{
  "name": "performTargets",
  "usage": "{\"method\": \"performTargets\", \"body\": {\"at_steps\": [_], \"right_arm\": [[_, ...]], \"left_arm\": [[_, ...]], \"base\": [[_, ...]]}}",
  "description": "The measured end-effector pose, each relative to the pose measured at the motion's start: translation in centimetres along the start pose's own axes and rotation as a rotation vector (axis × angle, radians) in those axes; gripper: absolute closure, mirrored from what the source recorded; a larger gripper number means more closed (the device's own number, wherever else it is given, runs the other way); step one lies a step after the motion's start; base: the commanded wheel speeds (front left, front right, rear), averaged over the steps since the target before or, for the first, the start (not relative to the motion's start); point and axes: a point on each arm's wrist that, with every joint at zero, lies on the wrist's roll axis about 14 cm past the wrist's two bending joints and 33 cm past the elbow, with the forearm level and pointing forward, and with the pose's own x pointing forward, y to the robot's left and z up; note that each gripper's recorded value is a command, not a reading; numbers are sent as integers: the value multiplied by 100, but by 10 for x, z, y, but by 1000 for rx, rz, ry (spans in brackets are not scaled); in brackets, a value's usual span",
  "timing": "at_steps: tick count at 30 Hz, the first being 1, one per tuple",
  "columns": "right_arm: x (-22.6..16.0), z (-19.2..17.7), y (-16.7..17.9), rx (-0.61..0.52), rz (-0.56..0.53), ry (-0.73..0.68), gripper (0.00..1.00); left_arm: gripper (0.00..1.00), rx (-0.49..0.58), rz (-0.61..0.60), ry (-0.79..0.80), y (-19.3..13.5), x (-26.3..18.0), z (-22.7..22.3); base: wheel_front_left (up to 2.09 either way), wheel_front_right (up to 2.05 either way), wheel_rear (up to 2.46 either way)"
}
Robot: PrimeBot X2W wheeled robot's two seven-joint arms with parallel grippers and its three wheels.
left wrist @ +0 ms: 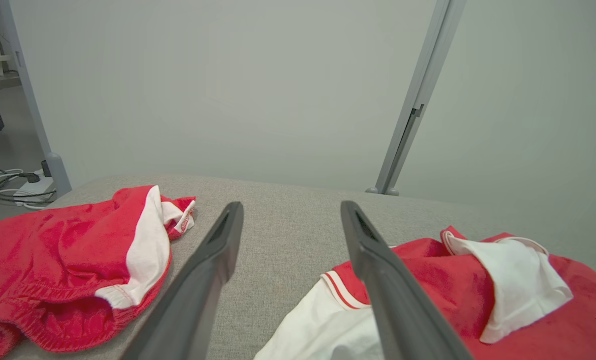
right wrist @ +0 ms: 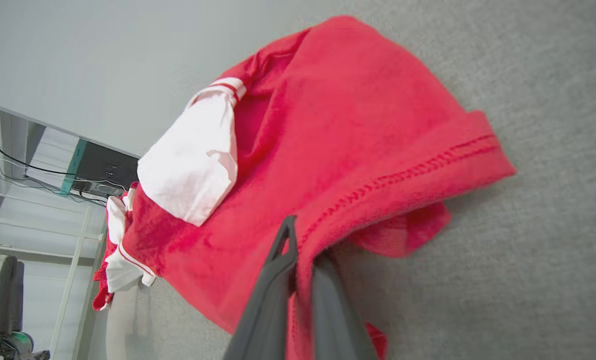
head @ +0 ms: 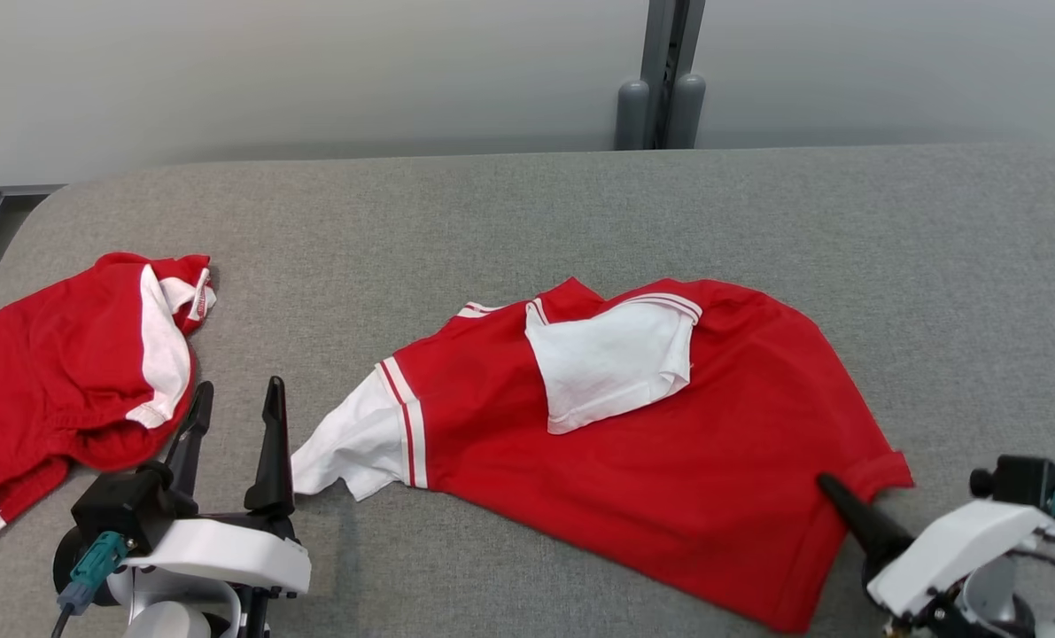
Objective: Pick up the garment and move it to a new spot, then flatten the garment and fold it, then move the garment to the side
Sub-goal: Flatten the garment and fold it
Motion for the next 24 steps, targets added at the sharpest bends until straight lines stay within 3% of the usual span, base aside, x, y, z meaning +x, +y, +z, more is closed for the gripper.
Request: {"method": "performTargets", "body": {"at_steps": [9, 16, 22, 23, 24], "right_arm": [[25, 91, 41, -84, 97, -199, 100], [70, 127, 52, -117, 107, -161, 100], [115, 133, 41, -126, 50, -54, 100], [121, 132, 38, -129, 37, -36, 86], [126, 130, 36, -133, 26, -19, 86]], "left_arm": [[0, -10, -8, 9, -3, 7, -5], [0, -11, -7, 27, 0, 18, -14], [0, -4, 10, 53, 7, 25, -25], [0, -6, 13, 56, 8, 25, -26], [0, -5, 15, 59, 9, 26, -27]], "base": [[0, 0, 0], [0, 0, 0], [0, 0, 0], [0, 0, 0], [0, 0, 0]]}}
